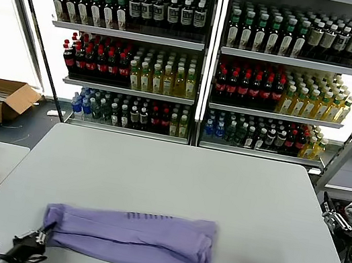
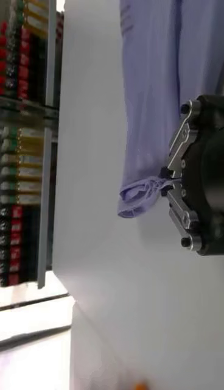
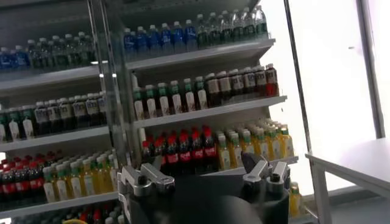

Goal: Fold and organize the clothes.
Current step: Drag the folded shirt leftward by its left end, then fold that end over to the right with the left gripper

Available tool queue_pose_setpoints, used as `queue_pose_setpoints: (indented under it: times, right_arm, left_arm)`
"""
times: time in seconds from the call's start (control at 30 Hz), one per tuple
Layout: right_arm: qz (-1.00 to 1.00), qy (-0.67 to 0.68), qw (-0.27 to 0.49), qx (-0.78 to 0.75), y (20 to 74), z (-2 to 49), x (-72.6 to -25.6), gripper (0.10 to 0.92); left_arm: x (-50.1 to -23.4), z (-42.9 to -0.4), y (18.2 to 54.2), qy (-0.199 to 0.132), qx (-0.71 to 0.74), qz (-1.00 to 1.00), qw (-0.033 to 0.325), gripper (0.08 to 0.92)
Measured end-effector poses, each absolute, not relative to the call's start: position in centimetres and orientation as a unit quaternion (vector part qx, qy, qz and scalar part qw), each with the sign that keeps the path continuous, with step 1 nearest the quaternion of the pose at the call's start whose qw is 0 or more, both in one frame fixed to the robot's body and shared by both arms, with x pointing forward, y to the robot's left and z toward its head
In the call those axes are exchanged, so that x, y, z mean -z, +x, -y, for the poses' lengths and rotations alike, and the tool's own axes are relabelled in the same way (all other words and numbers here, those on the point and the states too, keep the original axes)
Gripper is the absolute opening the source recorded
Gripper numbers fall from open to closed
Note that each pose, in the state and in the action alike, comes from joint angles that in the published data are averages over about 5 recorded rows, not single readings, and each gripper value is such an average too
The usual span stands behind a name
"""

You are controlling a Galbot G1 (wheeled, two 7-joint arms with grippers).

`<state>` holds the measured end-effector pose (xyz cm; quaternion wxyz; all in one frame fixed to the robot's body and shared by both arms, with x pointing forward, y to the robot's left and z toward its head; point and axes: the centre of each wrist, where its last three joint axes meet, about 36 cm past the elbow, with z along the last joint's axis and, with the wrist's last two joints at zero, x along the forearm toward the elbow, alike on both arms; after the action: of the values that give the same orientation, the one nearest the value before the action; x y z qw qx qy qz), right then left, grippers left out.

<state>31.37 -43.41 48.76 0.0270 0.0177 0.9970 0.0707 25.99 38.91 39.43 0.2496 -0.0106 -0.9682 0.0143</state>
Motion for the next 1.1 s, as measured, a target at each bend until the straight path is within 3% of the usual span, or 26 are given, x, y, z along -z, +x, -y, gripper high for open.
queue_pose_setpoints:
  times: [0.33, 0.53, 0.8, 1.1]
  right_arm:
    - [-0.997, 0.01, 0.029, -0.072, 31.5, 42.8, -48.9, 0.823]
    - [-0.997, 0.01, 0.028, -0.07, 31.2, 42.8, -49.0, 0.823]
    - [-0.997, 0.008, 0.027, -0.069, 31.2, 42.7, -48.9, 0.823]
    - [-0.998, 0.006, 0.025, -0.065, 31.1, 42.9, -49.0, 0.823]
  left_arm:
    - [-44.3, -50.1, 28.3, 0.066, 0.062, 0.973, 0.214, 0.091]
    - [-46.9, -51.7, 29.2, 0.074, 0.087, 0.974, 0.193, 0.091]
    - [-47.9, -44.9, 29.0, 0.012, 0.071, 0.981, 0.179, 0.091]
    - [-46.0, -35.0, 28.0, -0.081, 0.012, 0.975, 0.205, 0.091]
